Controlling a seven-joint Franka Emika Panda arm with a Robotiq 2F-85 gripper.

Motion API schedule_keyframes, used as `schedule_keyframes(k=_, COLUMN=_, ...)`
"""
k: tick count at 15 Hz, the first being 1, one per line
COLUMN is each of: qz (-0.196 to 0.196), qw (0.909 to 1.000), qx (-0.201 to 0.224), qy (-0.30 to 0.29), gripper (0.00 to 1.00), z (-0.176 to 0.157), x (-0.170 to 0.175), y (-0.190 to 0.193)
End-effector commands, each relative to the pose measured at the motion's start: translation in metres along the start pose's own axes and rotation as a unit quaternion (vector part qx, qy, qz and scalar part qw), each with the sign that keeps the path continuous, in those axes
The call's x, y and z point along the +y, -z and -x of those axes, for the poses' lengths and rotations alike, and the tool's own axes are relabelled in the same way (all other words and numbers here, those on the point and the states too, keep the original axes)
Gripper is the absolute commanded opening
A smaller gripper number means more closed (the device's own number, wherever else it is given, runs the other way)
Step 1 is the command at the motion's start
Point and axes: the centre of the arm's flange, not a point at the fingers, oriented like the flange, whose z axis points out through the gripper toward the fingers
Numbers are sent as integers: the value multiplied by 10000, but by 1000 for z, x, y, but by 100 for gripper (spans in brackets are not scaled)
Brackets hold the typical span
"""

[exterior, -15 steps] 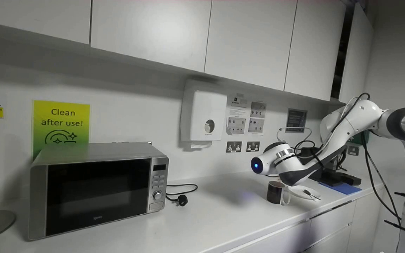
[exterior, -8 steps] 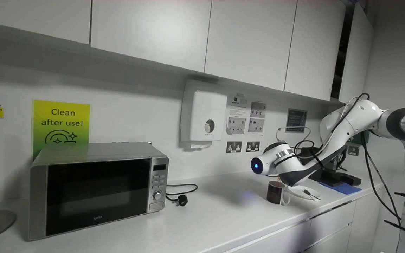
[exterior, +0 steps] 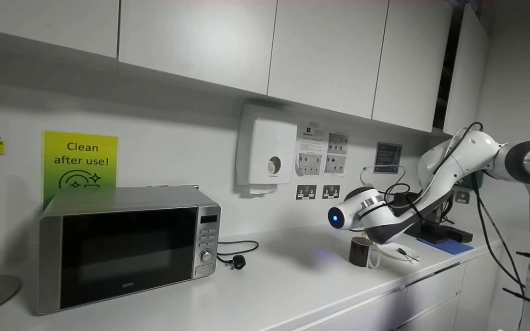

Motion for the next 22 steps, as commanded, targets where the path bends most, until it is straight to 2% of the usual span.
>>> schedule_keyframes(k=1, qz=188, qw=9994, qx=-285, qy=65, gripper=4, z=7, x=15, y=6)
schedule_keyframes(k=22, qz=438, qw=9977, qx=-459, qy=229, gripper=4, z=4, x=17, y=12)
